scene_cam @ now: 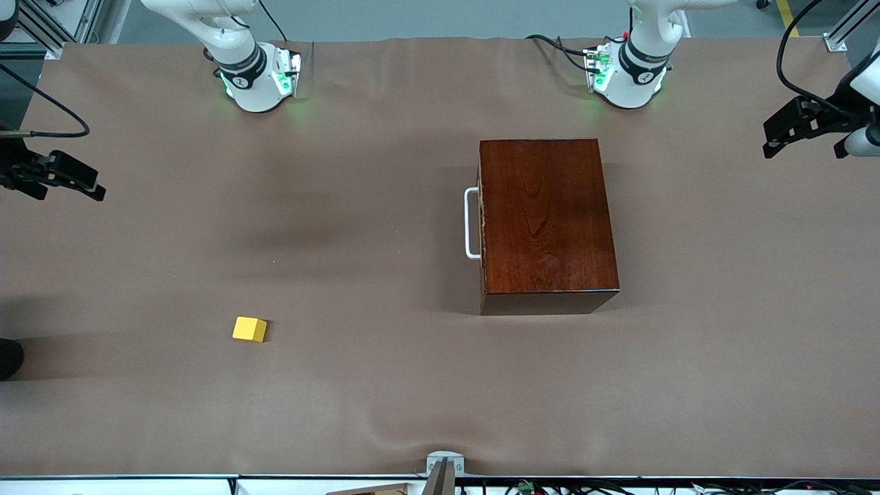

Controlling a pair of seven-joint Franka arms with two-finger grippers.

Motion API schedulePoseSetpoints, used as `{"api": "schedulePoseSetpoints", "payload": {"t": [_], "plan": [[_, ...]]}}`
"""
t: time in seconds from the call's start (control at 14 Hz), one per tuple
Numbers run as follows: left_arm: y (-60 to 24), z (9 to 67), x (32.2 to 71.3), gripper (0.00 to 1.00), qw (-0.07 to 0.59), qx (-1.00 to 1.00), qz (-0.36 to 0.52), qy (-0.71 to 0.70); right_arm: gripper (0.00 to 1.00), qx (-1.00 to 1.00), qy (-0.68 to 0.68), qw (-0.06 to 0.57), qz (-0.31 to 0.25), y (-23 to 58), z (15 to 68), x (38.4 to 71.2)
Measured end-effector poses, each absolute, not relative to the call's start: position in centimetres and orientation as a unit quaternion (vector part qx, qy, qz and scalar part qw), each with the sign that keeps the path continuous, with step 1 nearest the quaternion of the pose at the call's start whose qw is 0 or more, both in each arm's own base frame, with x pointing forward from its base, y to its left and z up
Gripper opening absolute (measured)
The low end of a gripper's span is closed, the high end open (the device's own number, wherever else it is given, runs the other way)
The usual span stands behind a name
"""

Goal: Open drawer, take yellow block, close drawer

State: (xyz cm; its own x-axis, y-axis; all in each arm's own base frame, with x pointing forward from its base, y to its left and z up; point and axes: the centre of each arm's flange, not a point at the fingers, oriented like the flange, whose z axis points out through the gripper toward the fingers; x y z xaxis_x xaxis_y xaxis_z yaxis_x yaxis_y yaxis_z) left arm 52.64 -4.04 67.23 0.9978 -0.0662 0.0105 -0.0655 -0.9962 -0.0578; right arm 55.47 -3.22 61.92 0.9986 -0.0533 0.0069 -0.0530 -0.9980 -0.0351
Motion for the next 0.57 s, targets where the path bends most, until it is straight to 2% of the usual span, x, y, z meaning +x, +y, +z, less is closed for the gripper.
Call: {"api": "schedulePoseSetpoints", "payload": {"t": [0.57], "plan": [[-4.08, 66.25, 52.87, 1.0, 0.025, -0.998, 0.023, 0.061, 1.0, -0.999, 0.027, 0.017, -0.004, -3.28, 61.96, 55.47]]}}
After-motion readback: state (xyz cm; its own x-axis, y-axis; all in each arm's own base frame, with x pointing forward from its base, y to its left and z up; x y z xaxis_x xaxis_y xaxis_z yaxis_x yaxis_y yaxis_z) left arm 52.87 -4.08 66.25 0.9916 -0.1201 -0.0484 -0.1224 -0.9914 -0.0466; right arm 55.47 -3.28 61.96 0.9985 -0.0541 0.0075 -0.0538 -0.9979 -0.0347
